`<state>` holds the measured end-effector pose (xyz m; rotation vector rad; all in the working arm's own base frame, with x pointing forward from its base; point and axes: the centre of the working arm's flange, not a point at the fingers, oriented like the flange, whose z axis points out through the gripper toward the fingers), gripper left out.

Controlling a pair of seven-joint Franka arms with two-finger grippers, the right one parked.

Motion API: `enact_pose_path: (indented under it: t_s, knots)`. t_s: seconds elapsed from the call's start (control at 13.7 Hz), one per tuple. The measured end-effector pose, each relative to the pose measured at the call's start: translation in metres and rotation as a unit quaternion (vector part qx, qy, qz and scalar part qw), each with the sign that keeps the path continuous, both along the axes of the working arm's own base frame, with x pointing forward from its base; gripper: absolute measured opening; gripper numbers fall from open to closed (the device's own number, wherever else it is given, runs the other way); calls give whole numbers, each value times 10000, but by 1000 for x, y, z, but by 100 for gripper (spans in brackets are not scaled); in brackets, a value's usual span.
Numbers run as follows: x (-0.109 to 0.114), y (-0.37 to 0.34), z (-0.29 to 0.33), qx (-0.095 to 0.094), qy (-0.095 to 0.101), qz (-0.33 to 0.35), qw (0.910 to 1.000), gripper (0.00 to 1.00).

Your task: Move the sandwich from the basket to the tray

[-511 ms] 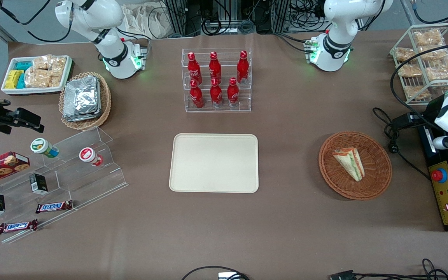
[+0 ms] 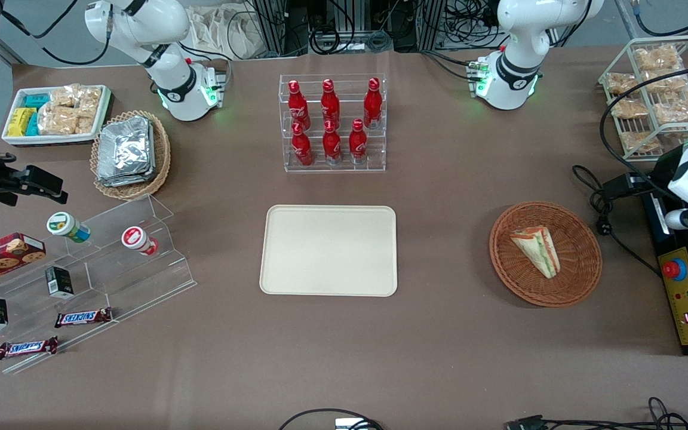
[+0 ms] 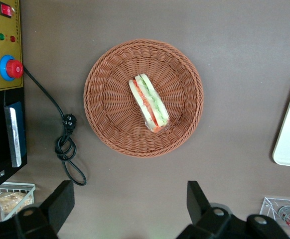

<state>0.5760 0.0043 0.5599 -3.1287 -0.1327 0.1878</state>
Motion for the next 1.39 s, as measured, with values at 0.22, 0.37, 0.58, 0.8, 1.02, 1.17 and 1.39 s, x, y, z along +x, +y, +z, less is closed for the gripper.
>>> enact_pose_path:
  t_s: [0.22, 0.37, 0.58, 0.8, 1.02, 1.17, 1.39]
  knots:
    - [0, 0, 0, 0, 0, 1, 10000, 100]
    - [0, 1, 0, 1, 2, 6, 10000, 100]
    - [1, 1, -4, -9, 19, 25, 10000, 100]
    - [9, 1, -21, -47, 83, 32, 9999, 100]
    - [24, 3, -64, -101, 339, 41, 9994, 100]
    - [36, 5, -99, -143, 503, 54, 9986, 100]
    - [50, 6, -152, -185, 717, 178, 9971, 100]
